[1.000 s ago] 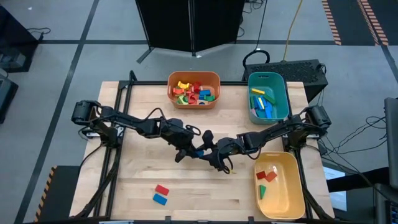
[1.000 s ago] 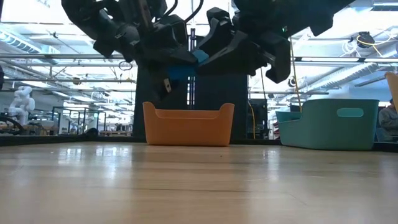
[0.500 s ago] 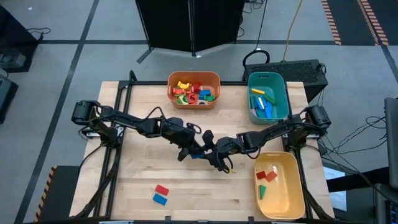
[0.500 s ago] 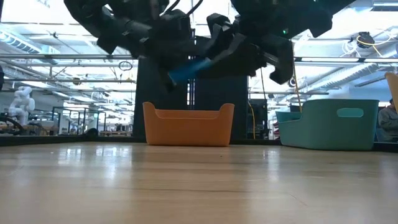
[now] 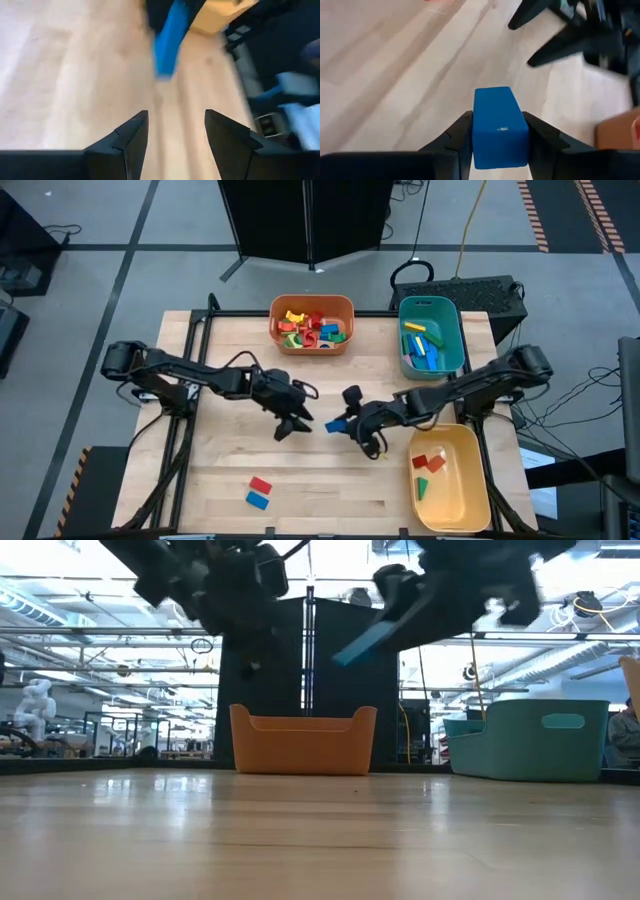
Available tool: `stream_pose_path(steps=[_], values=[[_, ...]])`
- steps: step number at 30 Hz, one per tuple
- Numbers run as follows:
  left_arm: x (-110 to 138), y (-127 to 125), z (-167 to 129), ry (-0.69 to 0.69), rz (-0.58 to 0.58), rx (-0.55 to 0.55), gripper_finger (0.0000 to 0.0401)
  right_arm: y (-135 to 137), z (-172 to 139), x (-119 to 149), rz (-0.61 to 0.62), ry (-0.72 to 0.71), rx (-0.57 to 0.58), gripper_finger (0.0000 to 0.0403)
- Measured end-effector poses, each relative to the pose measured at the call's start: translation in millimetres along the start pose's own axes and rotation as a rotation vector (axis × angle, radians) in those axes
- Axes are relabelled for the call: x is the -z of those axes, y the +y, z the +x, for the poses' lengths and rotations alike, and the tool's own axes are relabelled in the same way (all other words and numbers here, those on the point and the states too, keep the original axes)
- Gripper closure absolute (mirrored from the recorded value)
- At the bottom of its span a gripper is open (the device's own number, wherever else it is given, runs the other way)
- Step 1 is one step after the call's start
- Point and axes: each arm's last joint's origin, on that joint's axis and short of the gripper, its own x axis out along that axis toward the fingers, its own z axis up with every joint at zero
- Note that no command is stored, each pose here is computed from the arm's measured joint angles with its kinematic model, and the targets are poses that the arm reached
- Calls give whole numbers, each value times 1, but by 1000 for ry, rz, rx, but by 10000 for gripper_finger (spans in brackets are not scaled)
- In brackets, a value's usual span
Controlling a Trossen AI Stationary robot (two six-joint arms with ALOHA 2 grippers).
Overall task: Sort blocks by size
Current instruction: Put the blue triangular block into the yellow bin
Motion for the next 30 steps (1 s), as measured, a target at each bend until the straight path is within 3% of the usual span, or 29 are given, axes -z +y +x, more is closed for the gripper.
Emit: stream_pose_path(steps=[6, 10, 15, 20, 25, 30], values=[[17, -18, -9, 76, 58, -247, 207, 8, -43, -3, 181, 47, -69, 275], [29, -30, -9, 128, 93, -344, 207, 14, -73, -3, 307, 57, -150, 275], [40, -48, -5, 166, 126, -335, 207, 24, -108, -3, 501, 74, -263, 275], [50, -67, -2, 189, 168, -284, 207, 43, -133, 4, 673, 201, -419, 275], [55, -77, -1, 176, 154, -296, 207, 66, -148, 14, 694, 388, -487, 275], [60, -83, 0, 175, 175, -297, 207, 80, -153, 17, 725, 468, -479, 275]])
